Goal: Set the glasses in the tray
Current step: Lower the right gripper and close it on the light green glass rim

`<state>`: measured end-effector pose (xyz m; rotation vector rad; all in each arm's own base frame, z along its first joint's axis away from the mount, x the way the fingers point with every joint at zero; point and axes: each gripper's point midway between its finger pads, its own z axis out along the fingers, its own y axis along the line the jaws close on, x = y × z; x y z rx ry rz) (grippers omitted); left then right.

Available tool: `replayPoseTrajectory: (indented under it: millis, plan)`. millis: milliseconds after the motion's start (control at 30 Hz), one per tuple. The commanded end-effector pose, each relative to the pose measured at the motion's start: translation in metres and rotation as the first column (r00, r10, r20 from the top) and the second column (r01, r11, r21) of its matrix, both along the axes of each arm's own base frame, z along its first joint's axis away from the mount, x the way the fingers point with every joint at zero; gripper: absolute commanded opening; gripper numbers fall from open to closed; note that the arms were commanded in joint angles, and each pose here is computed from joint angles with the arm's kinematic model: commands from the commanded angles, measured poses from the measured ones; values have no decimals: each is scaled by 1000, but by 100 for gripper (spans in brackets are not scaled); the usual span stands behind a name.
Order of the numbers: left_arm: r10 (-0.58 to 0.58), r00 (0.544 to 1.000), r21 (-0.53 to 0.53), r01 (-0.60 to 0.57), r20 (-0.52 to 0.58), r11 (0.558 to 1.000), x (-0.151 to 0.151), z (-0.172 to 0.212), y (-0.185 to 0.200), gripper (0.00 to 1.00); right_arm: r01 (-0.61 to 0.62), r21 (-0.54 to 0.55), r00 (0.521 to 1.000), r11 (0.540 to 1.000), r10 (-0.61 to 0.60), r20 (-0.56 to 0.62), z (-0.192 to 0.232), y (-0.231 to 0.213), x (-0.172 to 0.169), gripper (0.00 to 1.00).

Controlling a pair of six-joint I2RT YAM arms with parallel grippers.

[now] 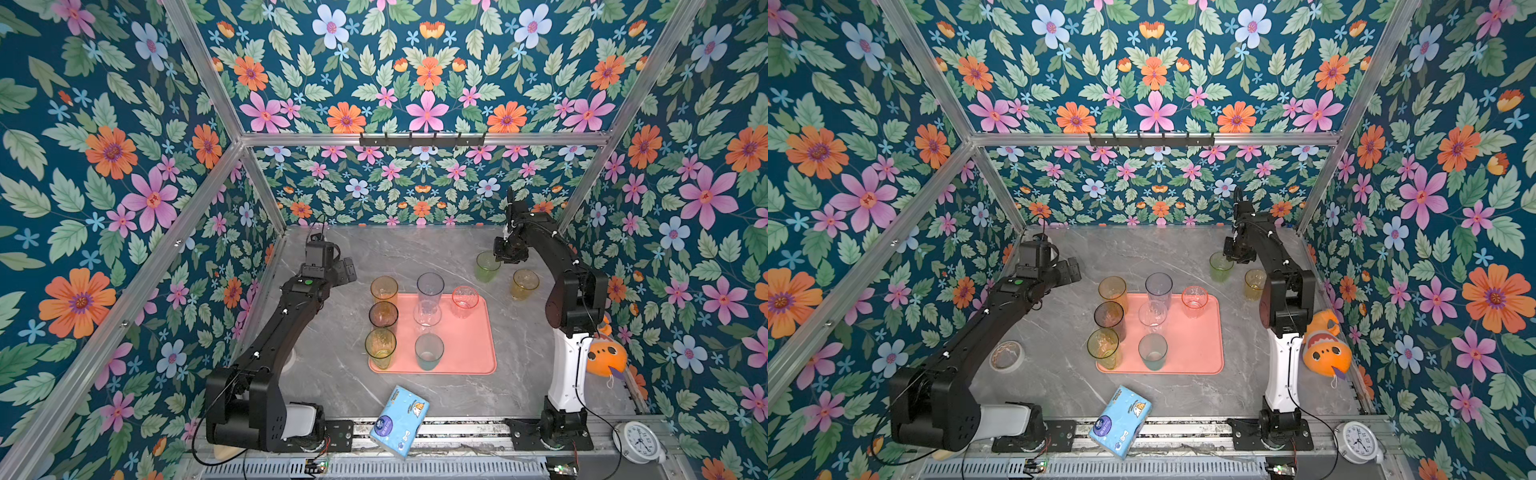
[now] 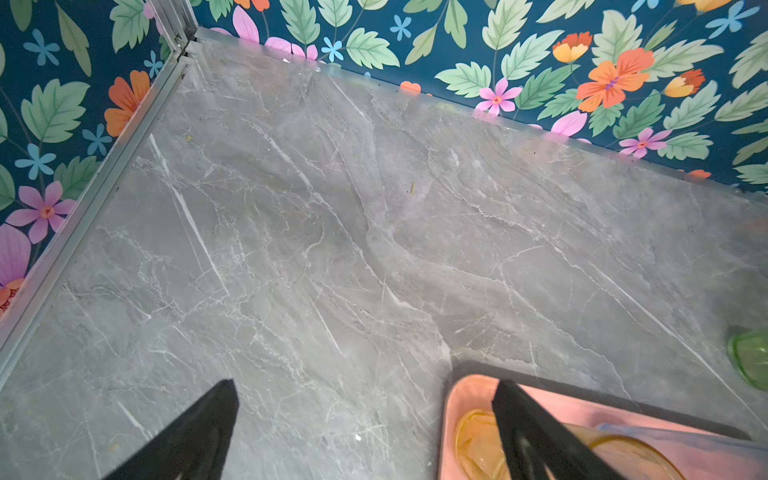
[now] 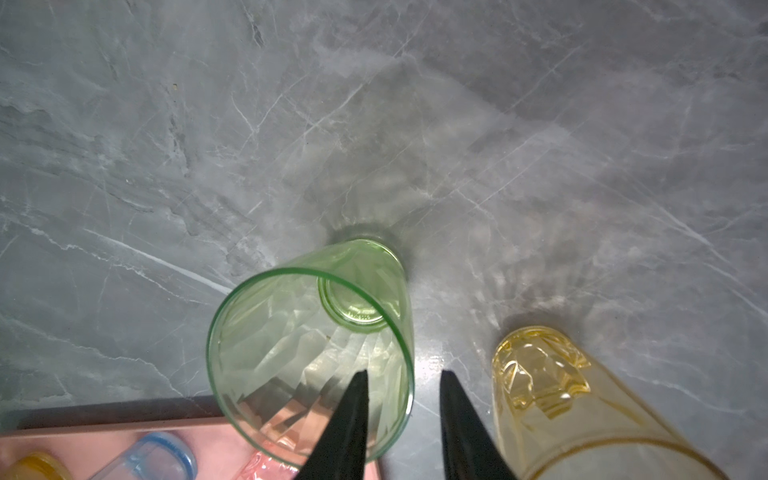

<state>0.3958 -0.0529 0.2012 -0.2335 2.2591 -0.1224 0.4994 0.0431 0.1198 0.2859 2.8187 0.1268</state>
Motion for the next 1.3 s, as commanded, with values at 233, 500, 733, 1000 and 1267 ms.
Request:
replayPoseTrajectory:
  millis: [233,500,733,1000,1267]
  plan:
    - [-6,1000,6,6,-1,1000,0,-1,0,99,-4,7,1000,1000,4,-24,-11,1,-1,26]
    - [-4,1000,6,4,0,1000,0,0,1,99,-1,6,999,1000,1,-34,-17,1,1,20]
    - [-9,1000,6,9,-5,1000,0,-1,0,99,-3,8,1000,1000,3,-31,-17,1,1,7]
    - [-11,1000,0,11,-5,1000,1,-1,-1,99,-13,0,1000,1000,13,-17,-7,0,0,0]
    - [-12,1000,0,12,2,1000,0,2,-1,99,-12,-10,1000,1000,12,3,11,-2,-5,0]
